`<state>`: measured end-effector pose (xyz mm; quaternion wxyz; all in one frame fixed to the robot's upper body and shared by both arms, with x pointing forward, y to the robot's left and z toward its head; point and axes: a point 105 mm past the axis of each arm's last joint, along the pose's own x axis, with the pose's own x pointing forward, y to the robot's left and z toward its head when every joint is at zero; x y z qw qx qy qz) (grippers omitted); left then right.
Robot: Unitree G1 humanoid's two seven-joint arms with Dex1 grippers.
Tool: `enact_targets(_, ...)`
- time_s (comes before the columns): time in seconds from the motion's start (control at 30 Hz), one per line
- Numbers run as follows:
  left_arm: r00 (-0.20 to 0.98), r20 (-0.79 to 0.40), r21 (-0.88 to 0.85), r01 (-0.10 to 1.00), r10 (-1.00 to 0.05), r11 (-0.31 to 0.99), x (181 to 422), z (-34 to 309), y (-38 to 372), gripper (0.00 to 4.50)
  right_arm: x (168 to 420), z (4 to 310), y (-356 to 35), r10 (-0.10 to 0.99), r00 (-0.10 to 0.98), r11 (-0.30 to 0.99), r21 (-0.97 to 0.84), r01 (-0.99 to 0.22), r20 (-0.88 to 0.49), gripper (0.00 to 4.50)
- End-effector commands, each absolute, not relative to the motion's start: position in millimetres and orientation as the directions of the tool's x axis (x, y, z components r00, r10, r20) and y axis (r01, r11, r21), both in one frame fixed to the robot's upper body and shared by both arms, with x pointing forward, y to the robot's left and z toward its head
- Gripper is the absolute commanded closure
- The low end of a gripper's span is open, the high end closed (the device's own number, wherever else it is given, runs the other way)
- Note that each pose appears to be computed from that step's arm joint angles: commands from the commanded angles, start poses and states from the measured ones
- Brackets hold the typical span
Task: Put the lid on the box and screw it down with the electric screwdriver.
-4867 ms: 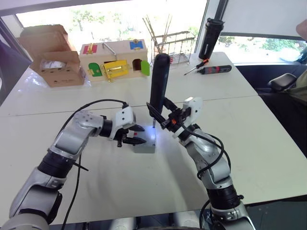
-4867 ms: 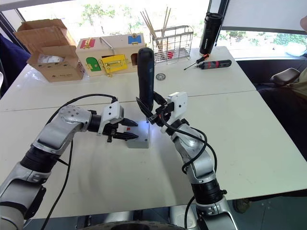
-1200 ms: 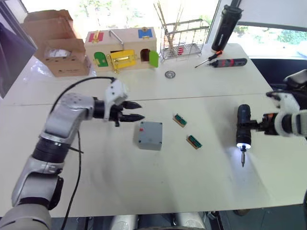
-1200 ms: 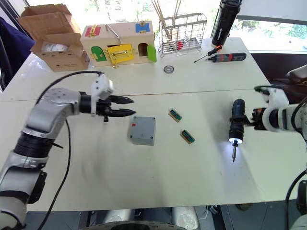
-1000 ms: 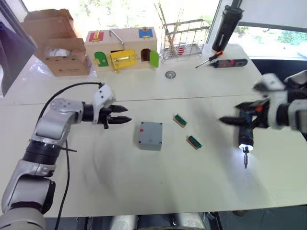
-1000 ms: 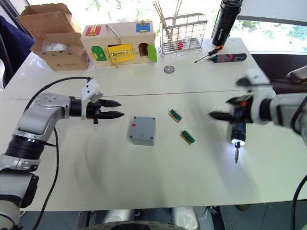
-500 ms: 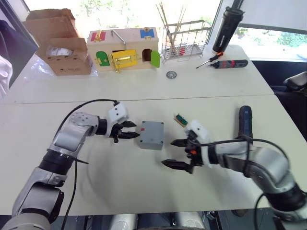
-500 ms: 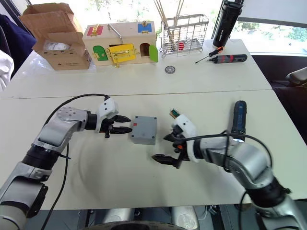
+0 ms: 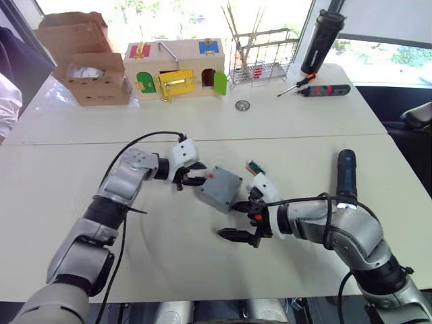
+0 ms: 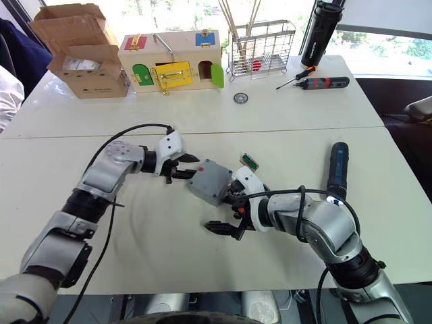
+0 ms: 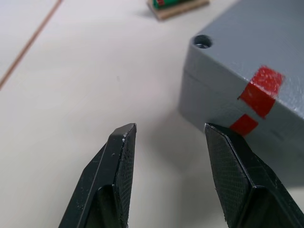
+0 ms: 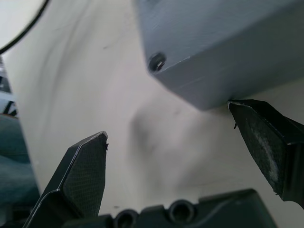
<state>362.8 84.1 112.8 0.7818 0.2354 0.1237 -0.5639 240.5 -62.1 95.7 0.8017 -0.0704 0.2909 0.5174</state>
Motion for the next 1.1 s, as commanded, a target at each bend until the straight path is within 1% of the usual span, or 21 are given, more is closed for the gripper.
enact_targets(0.03, 0.374, -0.455, 0.292, 0.92, -0.808, 0.261, 372.3, 116.4, 85.6, 2.17, 232.5, 104.4, -57.0, 0.806, 0.293, 0.435, 0.178, -0.883, -0.515, 0.02)
enact_targets(0.2, 0.414, -0.463, 0.322, 0.902, -0.783, 0.287, 379.8, 115.8, 95.5, 2.17, 226.0, 104.4, -64.5, 0.775, 0.315, 0.459, 0.144, -0.877, -0.548, 0.02)
enact_targets(0.3, 0.42, -0.498, 0.309, 0.904, -0.759, 0.297, 374.7, 115.1, 118.1, 2.17, 237.0, 114.3, -90.5, 0.696, 0.429, 0.51, -0.024, -0.86, -0.576, 0.02)
enact_targets(0.4, 0.333, -0.552, 0.237, 0.942, -0.765, 0.239, 347.7, 109.9, 131.9, 2.17, 248.6, 125.9, -101.3, 0.668, 0.487, 0.493, -0.156, -0.856, -0.563, 0.02)
enact_targets(0.5, 0.234, -0.59, 0.156, 0.972, -0.773, 0.175, 316.1, 105.2, 136.4, 2.17, 261.6, 131.2, -103.1, 0.666, 0.506, 0.464, -0.226, -0.856, -0.548, 0.02)
enact_targets(0.57, 0.203, -0.598, 0.121, 0.979, -0.776, 0.162, 301.8, 104.2, 136.5, 2.17, 269.2, 130.7, -102.0, 0.668, 0.501, 0.433, -0.259, -0.863, -0.55, 0.02)
enact_targets(0.63, 0.207, -0.596, 0.111, 0.978, -0.776, 0.176, 297.2, 103.9, 135.2, 2.17, 274.9, 128.6, -101.7, 0.666, 0.496, 0.405, -0.289, -0.868, -0.557, 0.02)
enact_targets(0.8, 0.238, -0.575, 0.104, 0.97, -0.783, 0.218, 294.1, 100.5, 126.4, 2.17, 285.0, 125.3, -95.0, 0.686, 0.459, 0.341, -0.309, -0.888, -0.564, 0.02)
enact_targets(0.97, 0.216, -0.559, 0.081, 0.975, -0.8, 0.207, 286.6, 95.4, 112.5, 2.17, 298.6, 115.8, -94.7, 0.68, 0.448, 0.318, -0.318, -0.893, -0.58, 0.02)
enact_targets(1.1, 0.224, -0.546, 0.089, 0.974, -0.808, 0.21, 288.8, 93.4, 104.3, 2.17, 302.1, 112.8, -93.4, 0.691, 0.429, 0.297, -0.312, -0.902, -0.582, 0.02)
